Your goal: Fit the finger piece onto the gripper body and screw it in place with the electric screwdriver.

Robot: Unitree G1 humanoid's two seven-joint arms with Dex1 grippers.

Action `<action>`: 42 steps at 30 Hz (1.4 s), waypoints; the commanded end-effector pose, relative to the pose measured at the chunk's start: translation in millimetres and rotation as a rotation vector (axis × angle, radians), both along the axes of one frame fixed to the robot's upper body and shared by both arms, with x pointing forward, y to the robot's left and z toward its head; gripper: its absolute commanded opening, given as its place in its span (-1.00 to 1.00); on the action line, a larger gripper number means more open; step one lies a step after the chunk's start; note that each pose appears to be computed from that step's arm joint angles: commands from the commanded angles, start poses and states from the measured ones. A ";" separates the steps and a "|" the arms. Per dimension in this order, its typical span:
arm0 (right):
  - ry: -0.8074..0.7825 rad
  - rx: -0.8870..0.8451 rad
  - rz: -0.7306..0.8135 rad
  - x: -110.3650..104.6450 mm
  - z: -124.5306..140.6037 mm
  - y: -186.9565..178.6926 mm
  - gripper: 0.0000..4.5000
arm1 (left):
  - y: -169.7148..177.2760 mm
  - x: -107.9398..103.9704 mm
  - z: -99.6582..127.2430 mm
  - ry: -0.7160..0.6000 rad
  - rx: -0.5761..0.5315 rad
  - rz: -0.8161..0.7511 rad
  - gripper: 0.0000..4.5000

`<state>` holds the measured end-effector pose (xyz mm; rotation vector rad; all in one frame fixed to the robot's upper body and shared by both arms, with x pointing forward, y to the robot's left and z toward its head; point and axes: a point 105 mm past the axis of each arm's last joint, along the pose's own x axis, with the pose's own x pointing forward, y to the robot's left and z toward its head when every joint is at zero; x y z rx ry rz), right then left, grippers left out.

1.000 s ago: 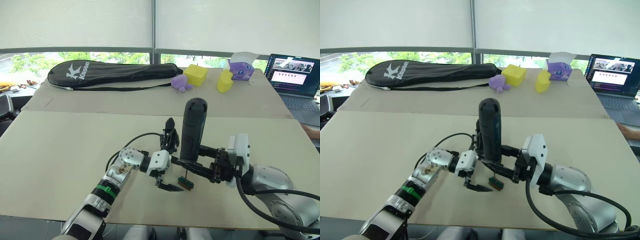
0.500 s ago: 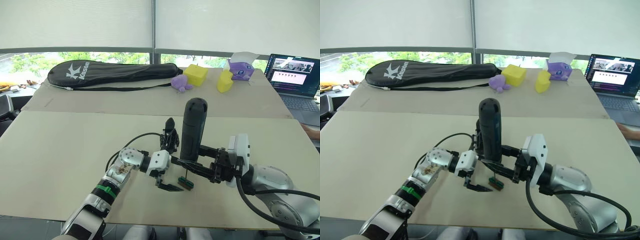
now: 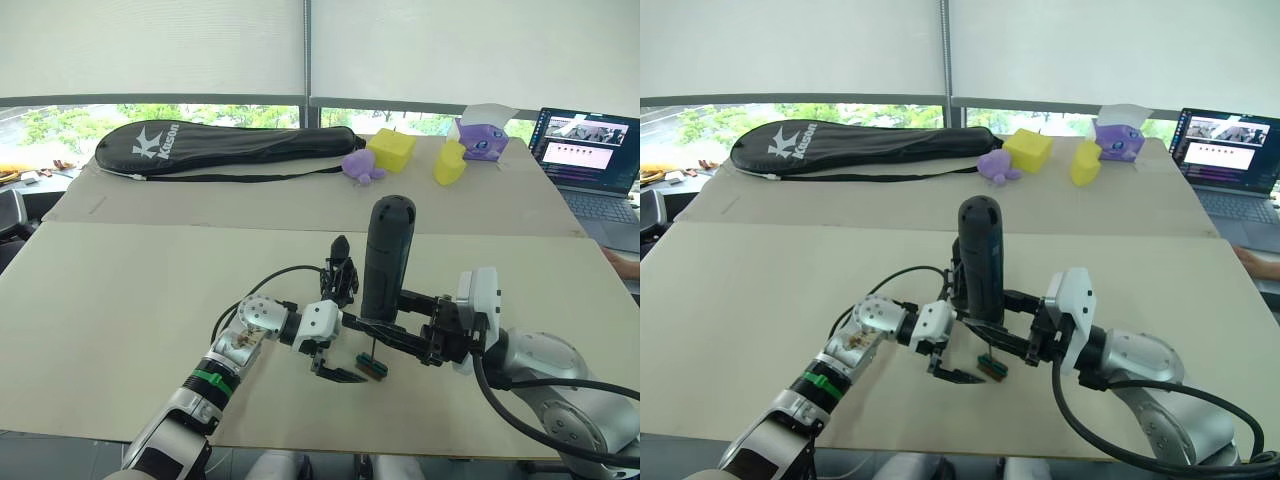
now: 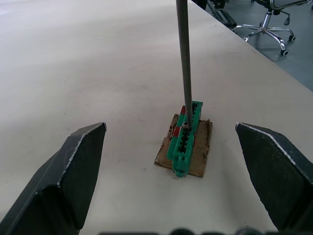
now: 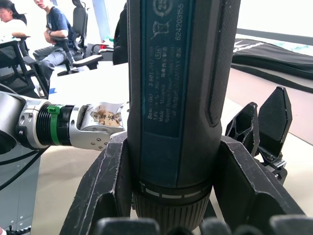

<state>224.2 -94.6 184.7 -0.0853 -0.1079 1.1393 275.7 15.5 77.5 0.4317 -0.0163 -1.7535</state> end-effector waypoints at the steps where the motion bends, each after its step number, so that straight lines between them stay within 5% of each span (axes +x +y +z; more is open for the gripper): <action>1: -0.079 0.015 0.015 -5.0 16.0 0.5 -0.15 | -2.7 0.6 6.6 -0.026 -0.017 -0.011 1.00; 42: -0.066 0.028 0.024 -6.3 11.7 4.6 -0.15 | -2.5 2.1 7.9 -0.036 -0.016 -0.011 1.00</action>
